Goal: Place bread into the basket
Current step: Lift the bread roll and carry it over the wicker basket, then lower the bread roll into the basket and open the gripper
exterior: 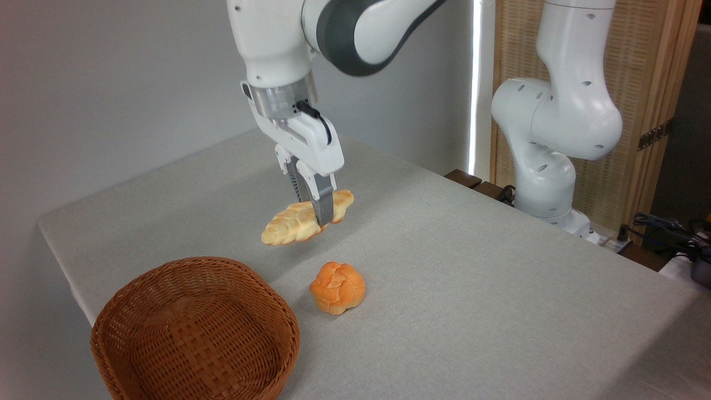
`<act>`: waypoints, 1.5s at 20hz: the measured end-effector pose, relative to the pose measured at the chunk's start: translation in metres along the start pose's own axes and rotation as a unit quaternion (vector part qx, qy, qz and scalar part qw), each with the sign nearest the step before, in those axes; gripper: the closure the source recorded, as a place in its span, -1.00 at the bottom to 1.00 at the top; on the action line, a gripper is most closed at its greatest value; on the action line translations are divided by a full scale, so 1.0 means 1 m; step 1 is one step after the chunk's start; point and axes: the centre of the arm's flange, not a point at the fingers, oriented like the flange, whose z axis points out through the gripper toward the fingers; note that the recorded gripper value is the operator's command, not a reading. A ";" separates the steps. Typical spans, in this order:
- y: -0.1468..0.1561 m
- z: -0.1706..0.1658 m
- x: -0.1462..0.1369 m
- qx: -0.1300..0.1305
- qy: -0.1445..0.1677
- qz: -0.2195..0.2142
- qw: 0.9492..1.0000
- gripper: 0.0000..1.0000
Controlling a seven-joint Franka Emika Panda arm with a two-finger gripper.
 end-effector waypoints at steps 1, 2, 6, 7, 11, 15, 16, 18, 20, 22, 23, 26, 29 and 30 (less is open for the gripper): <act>-0.006 -0.009 -0.002 0.000 0.008 -0.003 1.000 0.34; -0.010 -0.016 -0.003 0.000 0.016 -0.006 1.000 0.34; -0.035 -0.049 0.006 0.001 0.058 -0.026 0.998 0.28; -0.043 -0.053 0.011 0.002 0.063 -0.035 0.997 0.27; -0.072 -0.046 0.040 0.000 0.068 -0.053 0.996 0.27; -0.104 -0.026 0.071 0.014 0.091 -0.080 0.993 0.25; -0.109 -0.022 0.076 0.019 0.098 -0.085 0.991 0.21; -0.121 -0.013 0.086 0.031 0.115 -0.095 0.988 0.09; -0.131 -0.006 0.094 0.043 0.130 -0.098 0.986 -0.44; -0.134 -0.002 0.096 0.046 0.133 -0.098 0.985 -0.81; -0.135 0.000 0.097 0.047 0.132 -0.098 0.985 -1.00; -0.136 0.004 0.098 0.052 0.124 -0.094 0.986 -1.00; -0.136 0.004 0.098 0.055 0.122 -0.092 0.987 -1.00; -0.136 0.004 0.098 0.056 0.122 -0.091 0.987 -1.00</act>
